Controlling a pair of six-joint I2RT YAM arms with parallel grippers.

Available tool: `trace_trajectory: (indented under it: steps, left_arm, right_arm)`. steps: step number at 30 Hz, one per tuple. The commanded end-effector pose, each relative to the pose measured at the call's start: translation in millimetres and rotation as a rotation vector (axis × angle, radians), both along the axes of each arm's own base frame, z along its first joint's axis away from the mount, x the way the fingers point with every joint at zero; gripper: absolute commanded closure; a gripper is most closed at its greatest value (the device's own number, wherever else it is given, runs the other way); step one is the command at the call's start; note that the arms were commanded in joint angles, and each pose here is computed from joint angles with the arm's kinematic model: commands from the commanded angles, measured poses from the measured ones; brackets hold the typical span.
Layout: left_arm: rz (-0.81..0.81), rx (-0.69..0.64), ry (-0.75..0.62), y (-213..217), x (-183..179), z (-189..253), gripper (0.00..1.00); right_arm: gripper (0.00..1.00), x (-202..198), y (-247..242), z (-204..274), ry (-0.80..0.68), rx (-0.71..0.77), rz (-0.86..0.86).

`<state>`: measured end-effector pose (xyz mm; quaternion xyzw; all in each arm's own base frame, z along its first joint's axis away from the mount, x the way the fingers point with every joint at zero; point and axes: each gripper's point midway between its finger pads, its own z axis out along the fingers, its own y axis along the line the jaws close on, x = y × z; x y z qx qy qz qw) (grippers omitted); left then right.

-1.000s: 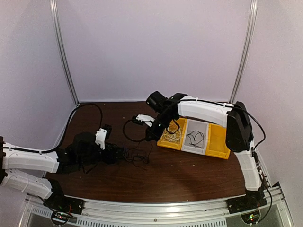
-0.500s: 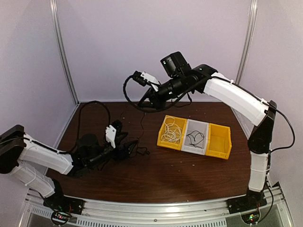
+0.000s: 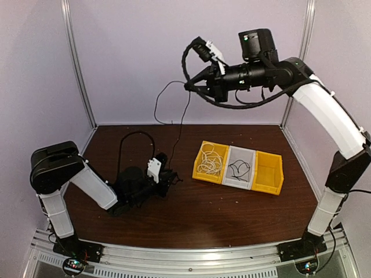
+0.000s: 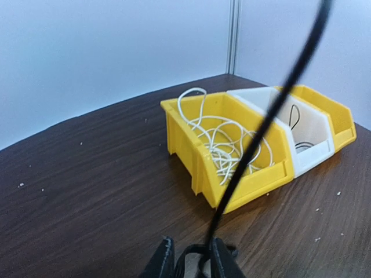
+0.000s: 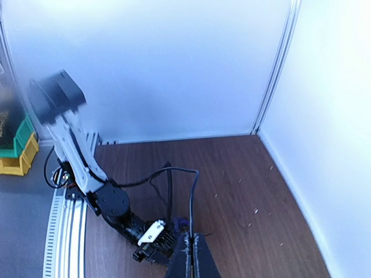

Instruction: Untangle the cables

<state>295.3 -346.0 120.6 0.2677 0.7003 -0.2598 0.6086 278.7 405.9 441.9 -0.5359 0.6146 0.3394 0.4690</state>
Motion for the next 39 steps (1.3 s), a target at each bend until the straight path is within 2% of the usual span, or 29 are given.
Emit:
trace_trajectory:
  steps: [1,9,16,23,27,31,39]
  left_arm:
    - [0.054,-0.043,0.057,7,20,-12,0.77]
    - [0.135,0.029,0.176,34,36,-51,0.79]
    - [0.213,0.109,0.226,52,42,-70,0.79]
    - [0.132,0.1,0.244,42,31,-39,0.74]
    - [0.047,0.098,0.2,21,13,3,0.65]
    - [0.115,0.097,0.219,24,15,28,0.54]
    - [0.142,0.0,0.2,45,2,67,0.47]
  right_arm:
    - [1.0,-44,-54,119,-0.251,0.225,-0.02]
    - [1.0,-56,-131,176,-0.388,0.308,-0.149]
    - [1.0,-47,-155,186,-0.443,0.298,-0.256]
    - [1.0,-14,-161,149,-0.415,0.207,-0.362]
    - [1.0,6,-165,119,-0.372,0.162,-0.403]
    - [1.0,26,-169,87,-0.312,0.134,-0.445]
    - [1.0,56,-184,39,-0.247,0.088,-0.505]
